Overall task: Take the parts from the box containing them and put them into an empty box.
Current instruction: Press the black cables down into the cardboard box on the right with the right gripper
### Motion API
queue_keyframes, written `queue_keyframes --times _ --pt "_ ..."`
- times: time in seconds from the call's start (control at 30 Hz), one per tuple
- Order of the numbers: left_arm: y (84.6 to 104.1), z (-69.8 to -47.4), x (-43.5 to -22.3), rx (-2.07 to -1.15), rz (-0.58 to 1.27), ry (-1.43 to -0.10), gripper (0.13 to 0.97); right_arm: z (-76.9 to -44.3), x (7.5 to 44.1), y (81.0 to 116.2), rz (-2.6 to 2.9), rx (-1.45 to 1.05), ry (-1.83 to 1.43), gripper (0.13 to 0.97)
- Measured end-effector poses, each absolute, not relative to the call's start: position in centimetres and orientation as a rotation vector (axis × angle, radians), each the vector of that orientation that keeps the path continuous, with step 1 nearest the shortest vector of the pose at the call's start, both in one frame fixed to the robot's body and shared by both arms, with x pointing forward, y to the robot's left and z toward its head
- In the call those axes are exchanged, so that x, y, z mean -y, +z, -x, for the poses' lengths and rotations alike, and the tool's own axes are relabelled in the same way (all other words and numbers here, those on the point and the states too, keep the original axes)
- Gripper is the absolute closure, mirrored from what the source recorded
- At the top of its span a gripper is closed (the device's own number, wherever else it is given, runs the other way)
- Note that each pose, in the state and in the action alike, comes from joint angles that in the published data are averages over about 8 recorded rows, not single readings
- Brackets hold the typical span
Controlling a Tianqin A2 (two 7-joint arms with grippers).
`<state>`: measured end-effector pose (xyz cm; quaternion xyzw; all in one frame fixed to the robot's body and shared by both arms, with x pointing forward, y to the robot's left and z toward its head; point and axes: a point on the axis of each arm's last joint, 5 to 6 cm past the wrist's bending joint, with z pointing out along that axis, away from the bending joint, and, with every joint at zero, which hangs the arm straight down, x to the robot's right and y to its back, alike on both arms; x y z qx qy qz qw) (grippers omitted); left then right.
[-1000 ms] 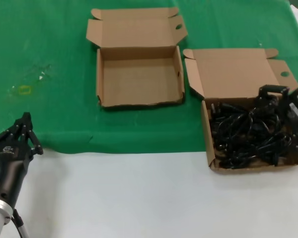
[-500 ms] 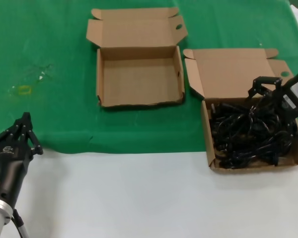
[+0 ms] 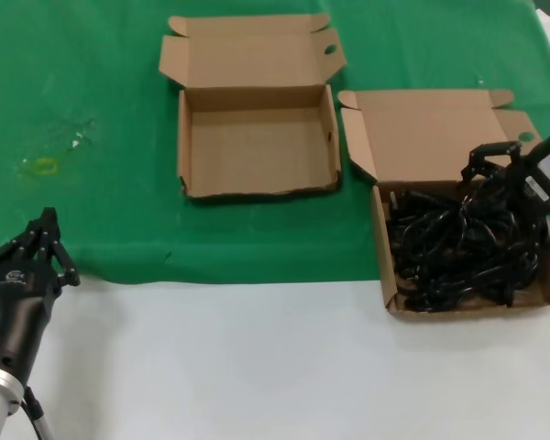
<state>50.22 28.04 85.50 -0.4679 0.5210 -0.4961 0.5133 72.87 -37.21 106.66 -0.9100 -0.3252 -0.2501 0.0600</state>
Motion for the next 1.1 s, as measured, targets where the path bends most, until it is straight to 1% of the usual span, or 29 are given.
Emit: queue_keyframes --times 0.07,0.2,0.47,0.5,0.77,0.9,1.1 --pt "85.5 -50.2 -28.0 -1.253 1.125 -1.193 0.953 -72.9 37.1 106.8 2.754 0.985 -0.759 0.232" --pt "85.5 -50.2 -28.0 -1.253 1.125 -1.193 0.953 -72.9 37.0 107.1 2.756 0.984 -0.763 0.232" --pt "85.5 -50.2 -28.0 -1.253 1.125 -1.193 0.953 -72.6 37.0 107.3 2.764 0.975 -0.759 0.39" --pt "85.5 -50.2 -28.0 -1.253 1.125 -1.193 0.953 -72.5 37.0 107.3 2.765 0.974 -0.758 0.39" --pt "85.5 -50.2 -28.0 -1.253 1.125 -1.193 0.953 -72.1 37.2 107.4 2.773 0.967 -0.753 0.609" --pt "85.5 -50.2 -28.0 -1.253 1.125 -1.193 0.953 -71.9 37.3 107.5 2.777 0.966 -0.753 0.609" --pt "85.5 -50.2 -28.0 -1.253 1.125 -1.193 0.953 -71.7 37.3 108.1 2.775 0.963 -0.77 0.741"
